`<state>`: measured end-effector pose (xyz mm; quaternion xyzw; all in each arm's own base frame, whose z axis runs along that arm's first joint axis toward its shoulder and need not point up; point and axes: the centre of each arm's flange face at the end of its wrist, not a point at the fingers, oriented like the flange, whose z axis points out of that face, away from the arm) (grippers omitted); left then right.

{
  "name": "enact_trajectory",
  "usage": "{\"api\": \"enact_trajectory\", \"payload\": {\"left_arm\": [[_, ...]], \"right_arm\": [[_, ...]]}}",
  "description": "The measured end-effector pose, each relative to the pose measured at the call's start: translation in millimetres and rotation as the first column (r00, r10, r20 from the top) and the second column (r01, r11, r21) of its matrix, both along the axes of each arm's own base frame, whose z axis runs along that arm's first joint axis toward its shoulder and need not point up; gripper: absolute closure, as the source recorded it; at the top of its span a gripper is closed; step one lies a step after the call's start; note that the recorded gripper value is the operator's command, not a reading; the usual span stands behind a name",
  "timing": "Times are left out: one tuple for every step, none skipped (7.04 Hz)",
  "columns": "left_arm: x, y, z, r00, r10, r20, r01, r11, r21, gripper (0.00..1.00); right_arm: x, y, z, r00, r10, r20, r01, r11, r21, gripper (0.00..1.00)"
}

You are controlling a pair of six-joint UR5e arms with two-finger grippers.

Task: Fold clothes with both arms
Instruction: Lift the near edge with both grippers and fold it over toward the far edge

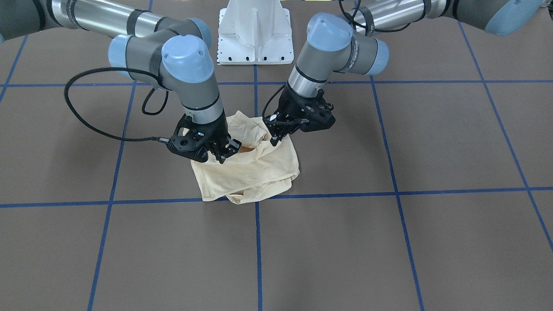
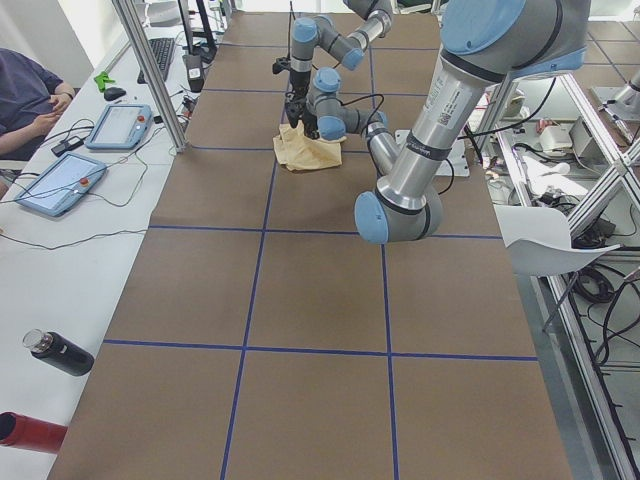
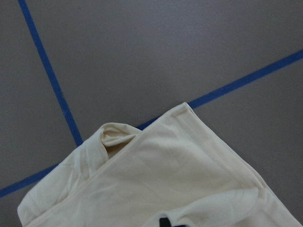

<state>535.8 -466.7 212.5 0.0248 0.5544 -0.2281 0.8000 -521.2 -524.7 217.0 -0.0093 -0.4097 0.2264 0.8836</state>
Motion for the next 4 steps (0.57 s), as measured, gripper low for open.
{"api": "enact_trajectory", "payload": {"left_arm": [[10, -16, 23, 1.000, -0.010, 0.005, 0.010, 1.000, 0.001, 1.00], [13, -27, 38, 1.000, -0.021, 0.015, 0.021, 1.000, -0.003, 1.00], [9, -37, 46, 0.999, -0.031, 0.025, 0.031, 1.000, 0.000, 1.00], [4, -45, 49, 0.999, -0.036, 0.035, 0.035, 0.999, 0.011, 1.00]], "right_arm": [[-16, -16, 22, 1.000, 0.009, -0.014, -0.009, 1.000, 0.014, 1.00], [-25, -25, 39, 0.999, 0.010, -0.037, -0.009, 1.000, 0.020, 1.00], [-30, -30, 51, 0.998, 0.007, -0.056, -0.006, 1.000, 0.019, 1.00], [-33, -33, 59, 0.998, 0.005, -0.068, -0.004, 1.000, 0.015, 1.00]]}}
